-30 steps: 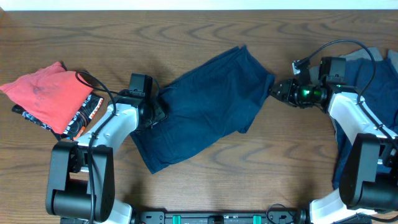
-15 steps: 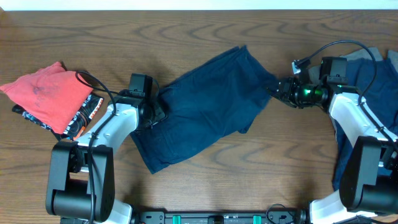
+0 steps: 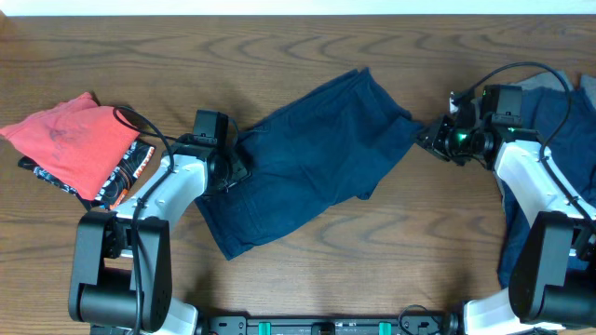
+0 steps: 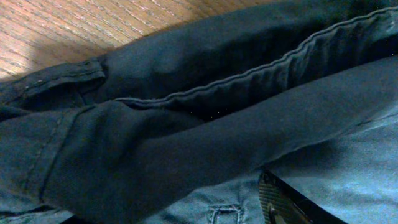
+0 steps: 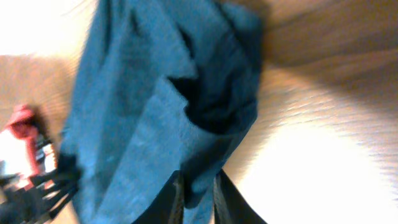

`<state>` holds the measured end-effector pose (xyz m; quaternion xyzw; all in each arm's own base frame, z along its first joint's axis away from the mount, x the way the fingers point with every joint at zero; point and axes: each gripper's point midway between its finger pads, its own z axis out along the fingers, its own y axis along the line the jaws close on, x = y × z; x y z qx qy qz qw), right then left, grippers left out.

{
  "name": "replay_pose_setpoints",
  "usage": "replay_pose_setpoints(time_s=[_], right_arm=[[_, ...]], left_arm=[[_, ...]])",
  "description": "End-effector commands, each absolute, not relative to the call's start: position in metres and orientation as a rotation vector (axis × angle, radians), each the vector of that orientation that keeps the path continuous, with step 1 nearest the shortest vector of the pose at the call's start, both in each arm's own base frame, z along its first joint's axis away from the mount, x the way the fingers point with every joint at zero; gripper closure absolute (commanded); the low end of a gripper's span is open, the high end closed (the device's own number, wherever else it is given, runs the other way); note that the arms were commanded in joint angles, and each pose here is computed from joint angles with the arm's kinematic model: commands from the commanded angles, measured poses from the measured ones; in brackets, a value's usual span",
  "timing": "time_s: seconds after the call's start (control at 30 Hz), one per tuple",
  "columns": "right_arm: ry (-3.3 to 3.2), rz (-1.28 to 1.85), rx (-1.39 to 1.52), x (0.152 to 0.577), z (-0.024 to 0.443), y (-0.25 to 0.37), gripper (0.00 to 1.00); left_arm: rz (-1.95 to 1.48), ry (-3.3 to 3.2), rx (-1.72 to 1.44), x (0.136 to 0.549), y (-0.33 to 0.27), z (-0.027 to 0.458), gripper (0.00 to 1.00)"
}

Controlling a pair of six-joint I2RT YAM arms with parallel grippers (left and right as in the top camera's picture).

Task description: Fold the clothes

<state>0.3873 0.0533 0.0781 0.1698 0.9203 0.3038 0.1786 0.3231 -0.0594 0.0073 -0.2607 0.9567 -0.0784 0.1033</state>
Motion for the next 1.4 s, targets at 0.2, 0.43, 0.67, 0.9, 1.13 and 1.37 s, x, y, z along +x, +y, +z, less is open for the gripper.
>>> replay_pose_setpoints(time_s=[0.2, 0.43, 0.67, 0.9, 1.13, 1.37], right_arm=[[2.599, 0.324, 0.539, 0.402, 0.055, 0.001, 0.99], [2.646, -0.052, 0.769, 0.368, 0.04, -0.074, 0.99], [2.701, -0.05, 0.782, 0.355, 0.035, -0.071, 0.91], [2.662, 0.426, 0.45, 0.385, 0.066, -0.012, 0.89], [2.484, 0.681, 0.009, 0.406, 0.136, 0.056, 0.9], [2.503, 0.617, -0.422, 0.389, 0.12, 0.138, 0.92]], left_arm=[[-0.113, 2.887, -0.8, 0.301, -0.044, -0.011, 0.38], [-0.101, 2.906, -0.806, 0.296, -0.043, -0.012, 0.37], [-0.102, 2.904, -0.803, 0.297, -0.043, -0.012, 0.38], [-0.125, 2.846, -0.791, 0.304, -0.031, 0.036, 0.25], [-0.179, 2.704, -0.786, 0.293, -0.019, 0.102, 0.02], [-0.129, 2.762, -1.13, 0.247, -0.016, 0.086, 0.02]])
